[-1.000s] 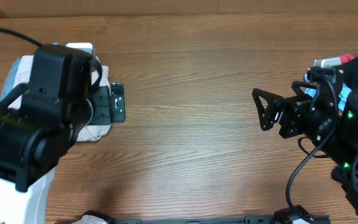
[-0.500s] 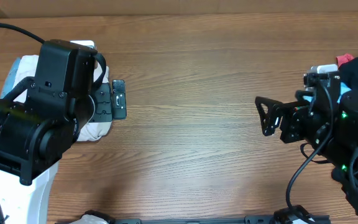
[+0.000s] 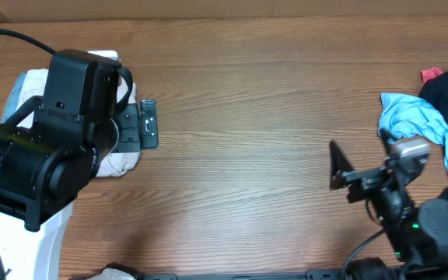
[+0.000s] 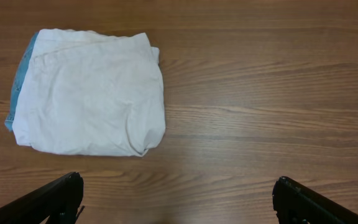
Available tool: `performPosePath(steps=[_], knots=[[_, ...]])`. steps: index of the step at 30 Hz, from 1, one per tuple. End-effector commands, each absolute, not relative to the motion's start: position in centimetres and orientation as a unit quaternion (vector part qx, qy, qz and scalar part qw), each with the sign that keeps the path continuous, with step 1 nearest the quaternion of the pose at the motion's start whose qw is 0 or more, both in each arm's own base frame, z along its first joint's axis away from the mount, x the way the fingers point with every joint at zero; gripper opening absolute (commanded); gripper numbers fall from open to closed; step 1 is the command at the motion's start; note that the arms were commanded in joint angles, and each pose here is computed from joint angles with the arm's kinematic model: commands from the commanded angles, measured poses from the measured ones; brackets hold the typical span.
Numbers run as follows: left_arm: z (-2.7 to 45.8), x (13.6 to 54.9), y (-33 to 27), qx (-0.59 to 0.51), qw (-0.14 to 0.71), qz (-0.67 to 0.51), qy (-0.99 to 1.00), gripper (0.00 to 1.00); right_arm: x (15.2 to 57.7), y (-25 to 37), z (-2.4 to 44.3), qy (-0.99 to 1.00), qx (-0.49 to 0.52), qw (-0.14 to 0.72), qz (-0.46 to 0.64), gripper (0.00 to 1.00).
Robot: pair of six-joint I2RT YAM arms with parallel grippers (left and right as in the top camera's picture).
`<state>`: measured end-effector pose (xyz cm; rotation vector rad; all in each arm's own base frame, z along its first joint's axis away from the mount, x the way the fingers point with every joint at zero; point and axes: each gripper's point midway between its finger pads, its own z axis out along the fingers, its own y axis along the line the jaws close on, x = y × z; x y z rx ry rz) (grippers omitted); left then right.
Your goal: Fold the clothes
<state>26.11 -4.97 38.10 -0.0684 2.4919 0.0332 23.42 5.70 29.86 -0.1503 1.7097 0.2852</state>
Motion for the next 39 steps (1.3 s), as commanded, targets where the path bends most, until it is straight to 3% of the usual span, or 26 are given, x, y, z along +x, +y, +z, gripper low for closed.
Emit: performPosePath(steps=[1, 20, 39], knots=[[38.4, 26.0, -4.8, -0.035, 0.325, 0.015, 0.945, 1.0, 22.7, 6.2, 26.1, 0.749, -0.083, 0.642, 0.138, 1.0], [38.4, 26.0, -4.8, -0.035, 0.325, 0.015, 0.945, 1.0, 23.6, 5.5, 17.2, 0.723, -0.076, 0.674, 0.131, 1.0], [38.4, 26.0, -4.8, -0.035, 0.325, 0.015, 0.945, 1.0, 23.9, 5.6, 17.6, 0.702, -0.08, 0.695, 0.131, 1.0]])
